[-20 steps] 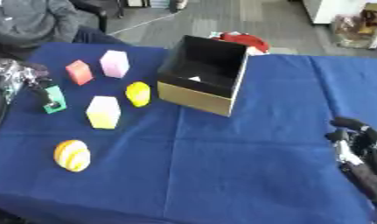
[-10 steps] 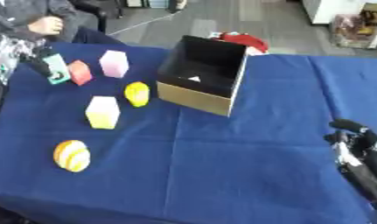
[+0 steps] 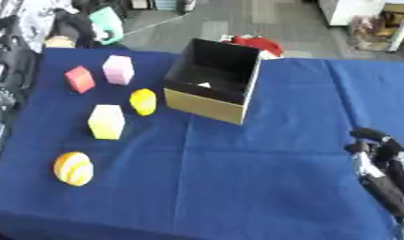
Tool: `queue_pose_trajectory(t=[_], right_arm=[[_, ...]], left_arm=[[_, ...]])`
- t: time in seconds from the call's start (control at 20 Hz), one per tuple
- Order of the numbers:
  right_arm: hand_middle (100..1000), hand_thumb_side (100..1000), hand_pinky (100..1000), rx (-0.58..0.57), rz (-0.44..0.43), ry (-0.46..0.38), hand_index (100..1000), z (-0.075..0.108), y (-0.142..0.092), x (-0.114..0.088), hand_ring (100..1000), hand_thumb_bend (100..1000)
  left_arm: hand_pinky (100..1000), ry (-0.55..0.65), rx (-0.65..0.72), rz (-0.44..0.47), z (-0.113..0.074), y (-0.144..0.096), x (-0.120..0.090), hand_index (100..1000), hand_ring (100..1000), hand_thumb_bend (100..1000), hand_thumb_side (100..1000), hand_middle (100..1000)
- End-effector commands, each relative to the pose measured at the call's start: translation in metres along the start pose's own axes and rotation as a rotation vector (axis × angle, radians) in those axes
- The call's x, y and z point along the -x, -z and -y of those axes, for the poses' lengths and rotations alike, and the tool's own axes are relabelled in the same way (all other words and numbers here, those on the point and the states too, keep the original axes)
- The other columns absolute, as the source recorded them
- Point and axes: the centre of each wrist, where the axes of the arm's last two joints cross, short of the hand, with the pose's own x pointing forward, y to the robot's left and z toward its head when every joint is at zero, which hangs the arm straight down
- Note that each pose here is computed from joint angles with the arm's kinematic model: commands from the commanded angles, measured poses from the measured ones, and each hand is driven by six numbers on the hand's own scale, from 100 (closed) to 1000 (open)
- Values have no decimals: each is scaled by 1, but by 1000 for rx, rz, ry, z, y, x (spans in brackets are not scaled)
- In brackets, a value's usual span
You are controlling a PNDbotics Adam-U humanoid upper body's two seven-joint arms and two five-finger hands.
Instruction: Pick up objects on the table and place them in the box.
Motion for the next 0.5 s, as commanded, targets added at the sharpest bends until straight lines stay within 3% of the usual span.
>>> queue_pose_trajectory(t=[0.05,0.25,0.4,0.5], right_arm=[[737,423,760,-10,23,0,803,1,5,-5,669,100],[737,420,760,-12,22,5,803,0,5,-4,669,100],[737,420,760,-13,22,8,803,-1,6,-4,669,100],[737,419,760,-14,22,10,803,-1,6,-4,669,100]], left_arm=[[719,34,-20,94,-9,15,-44,596,486,100,233,369],[726,97,26,133,7,30,-82,620,504,112,243,397],[730,130,66,127,26,37,-93,647,527,149,252,426],[750,146,83,124,38,39,-96,709,585,189,258,503]])
